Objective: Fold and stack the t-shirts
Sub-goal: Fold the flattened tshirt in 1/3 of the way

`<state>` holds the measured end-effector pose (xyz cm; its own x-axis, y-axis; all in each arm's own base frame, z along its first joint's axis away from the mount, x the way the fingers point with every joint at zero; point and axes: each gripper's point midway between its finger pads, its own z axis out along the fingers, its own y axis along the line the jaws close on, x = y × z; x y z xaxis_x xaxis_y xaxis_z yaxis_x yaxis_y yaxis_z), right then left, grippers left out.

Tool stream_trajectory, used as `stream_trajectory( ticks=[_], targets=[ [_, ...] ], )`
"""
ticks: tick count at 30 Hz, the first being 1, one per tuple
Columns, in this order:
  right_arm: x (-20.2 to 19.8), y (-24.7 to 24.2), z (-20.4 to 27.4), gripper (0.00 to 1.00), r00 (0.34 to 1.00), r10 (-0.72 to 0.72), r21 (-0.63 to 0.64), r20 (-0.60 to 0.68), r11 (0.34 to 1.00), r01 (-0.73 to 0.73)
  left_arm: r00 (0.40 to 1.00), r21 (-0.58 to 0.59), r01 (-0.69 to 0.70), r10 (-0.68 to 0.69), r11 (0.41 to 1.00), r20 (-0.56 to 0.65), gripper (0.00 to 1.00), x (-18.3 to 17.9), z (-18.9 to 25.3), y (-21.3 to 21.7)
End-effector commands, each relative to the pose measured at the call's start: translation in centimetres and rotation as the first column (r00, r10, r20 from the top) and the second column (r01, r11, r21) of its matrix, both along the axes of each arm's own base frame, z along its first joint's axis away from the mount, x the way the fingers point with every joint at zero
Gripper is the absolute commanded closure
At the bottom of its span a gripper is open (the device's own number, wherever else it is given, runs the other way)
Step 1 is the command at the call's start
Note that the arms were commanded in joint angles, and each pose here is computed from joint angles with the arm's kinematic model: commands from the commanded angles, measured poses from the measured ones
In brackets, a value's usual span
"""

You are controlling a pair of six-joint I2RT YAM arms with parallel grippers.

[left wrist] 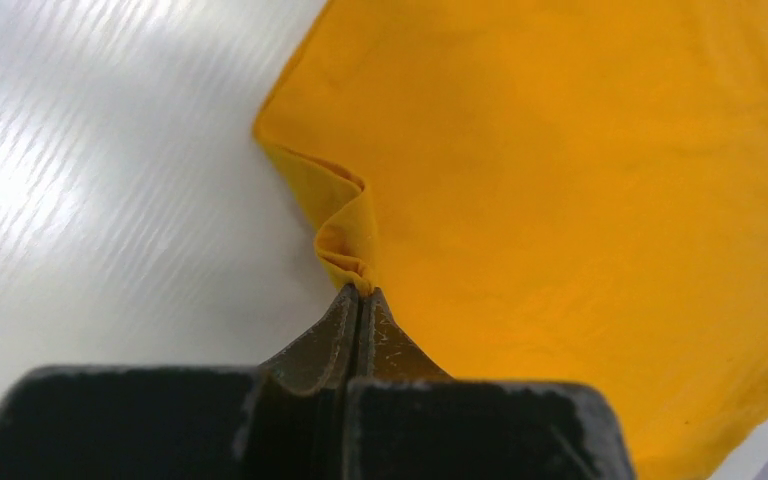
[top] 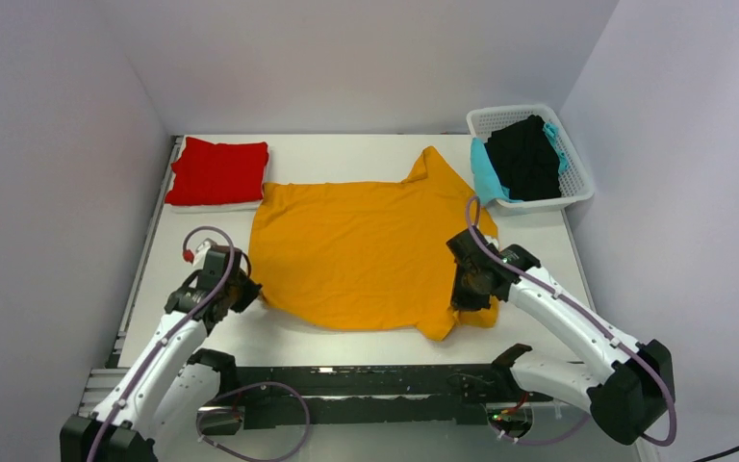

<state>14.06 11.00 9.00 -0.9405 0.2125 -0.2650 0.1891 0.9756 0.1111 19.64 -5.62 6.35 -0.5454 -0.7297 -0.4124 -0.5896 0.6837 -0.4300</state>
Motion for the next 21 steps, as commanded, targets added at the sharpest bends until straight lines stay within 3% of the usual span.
stream_trajectory(
  ticks=[1, 9, 21],
  targets=[
    [5.7, 0.5, 2.3, 1.0, 0.981, -0.001, 0.034, 0.192, 0.999, -0.006, 0.99, -0.002, 0.002, -0.002, 1.0, 0.142, 1.0, 4.5, 3.4, -0.5],
    [11.3, 0.7, 3.5, 1.0, 0.96, -0.036, 0.023, 0.278, 0.999, 0.031, 0.985, 0.016, -0.069, 0.065, 0.997, 0.158, 1.0, 7.1, 3.7, 0.7],
    [14.5, -0.5, 3.5, 1.0, 0.959, -0.027, -0.049, 0.281, 0.998, 0.042, 0.978, 0.039, -0.136, 0.128, 0.99, 0.165, 1.0, 9.6, 3.7, 2.3]
  ],
)
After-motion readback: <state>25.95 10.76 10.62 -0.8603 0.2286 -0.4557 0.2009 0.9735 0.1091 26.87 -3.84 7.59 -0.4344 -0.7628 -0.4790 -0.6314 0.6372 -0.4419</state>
